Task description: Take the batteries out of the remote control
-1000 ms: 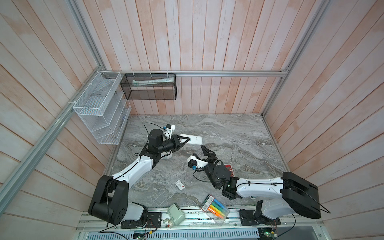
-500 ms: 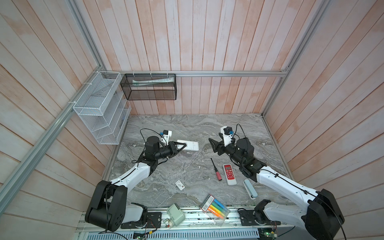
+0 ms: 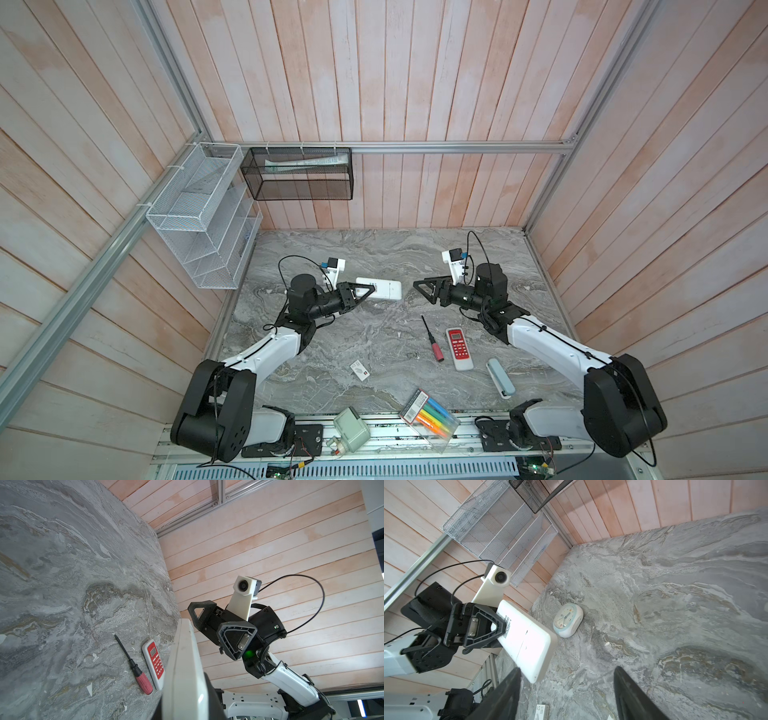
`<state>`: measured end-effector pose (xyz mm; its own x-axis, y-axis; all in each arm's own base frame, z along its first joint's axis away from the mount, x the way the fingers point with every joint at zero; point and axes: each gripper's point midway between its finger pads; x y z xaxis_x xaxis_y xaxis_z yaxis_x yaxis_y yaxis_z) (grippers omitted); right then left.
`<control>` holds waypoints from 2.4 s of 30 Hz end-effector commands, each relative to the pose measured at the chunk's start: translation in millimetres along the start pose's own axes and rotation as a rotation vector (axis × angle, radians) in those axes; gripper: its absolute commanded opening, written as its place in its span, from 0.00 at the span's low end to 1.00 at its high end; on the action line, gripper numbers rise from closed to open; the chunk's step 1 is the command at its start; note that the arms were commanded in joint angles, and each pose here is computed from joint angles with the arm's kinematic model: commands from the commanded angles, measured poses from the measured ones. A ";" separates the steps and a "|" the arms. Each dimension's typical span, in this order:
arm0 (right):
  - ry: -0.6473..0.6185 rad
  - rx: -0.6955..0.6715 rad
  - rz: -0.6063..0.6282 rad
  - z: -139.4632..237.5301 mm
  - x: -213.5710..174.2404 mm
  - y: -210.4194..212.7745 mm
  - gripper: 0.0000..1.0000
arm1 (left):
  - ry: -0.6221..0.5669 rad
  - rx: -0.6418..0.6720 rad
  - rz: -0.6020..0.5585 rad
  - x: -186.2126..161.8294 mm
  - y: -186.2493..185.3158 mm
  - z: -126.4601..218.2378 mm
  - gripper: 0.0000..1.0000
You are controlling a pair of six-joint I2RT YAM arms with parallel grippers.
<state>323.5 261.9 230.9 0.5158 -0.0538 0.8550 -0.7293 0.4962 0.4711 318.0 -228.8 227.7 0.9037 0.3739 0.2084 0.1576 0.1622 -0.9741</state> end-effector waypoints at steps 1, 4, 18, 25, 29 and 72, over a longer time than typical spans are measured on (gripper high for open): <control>-0.003 0.106 -0.007 -6.7 14.3 20.3 0.71 | 0.014 -0.059 -0.035 3.4 -20.5 -4.3 0.03; 0.004 0.129 -0.014 -13.8 14.9 23.0 0.71 | 0.016 -0.069 -0.026 2.5 -21.7 -5.7 0.03; 0.093 0.157 -0.020 -42.3 -4.0 31.6 0.66 | 0.018 -0.086 -0.023 6.3 -29.5 -9.2 0.03; 0.107 0.173 -0.034 -48.3 -7.1 33.0 0.63 | 0.022 -0.092 -0.025 6.4 -31.3 -10.2 0.03; 0.108 0.182 -0.047 -50.5 -8.1 32.3 0.61 | 0.024 -0.096 -0.025 5.4 -31.6 -9.7 0.02; 0.111 0.188 -0.137 -47.0 -8.4 22.9 0.52 | -0.006 -0.081 -0.020 13.7 -30.4 -11.3 0.00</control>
<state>322.2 314.7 223.0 0.6600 -0.0155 0.7511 -0.7123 0.3048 0.6322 324.5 -237.5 241.5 0.9136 0.3717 0.1649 0.1368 0.1009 -0.9854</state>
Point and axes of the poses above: each gripper's point midway between its finger pads, its own z axis back along the fingers, its own y axis along the line the jaws close on, x = y × z, and after that the axes turned 12 degrees about z, right-handed
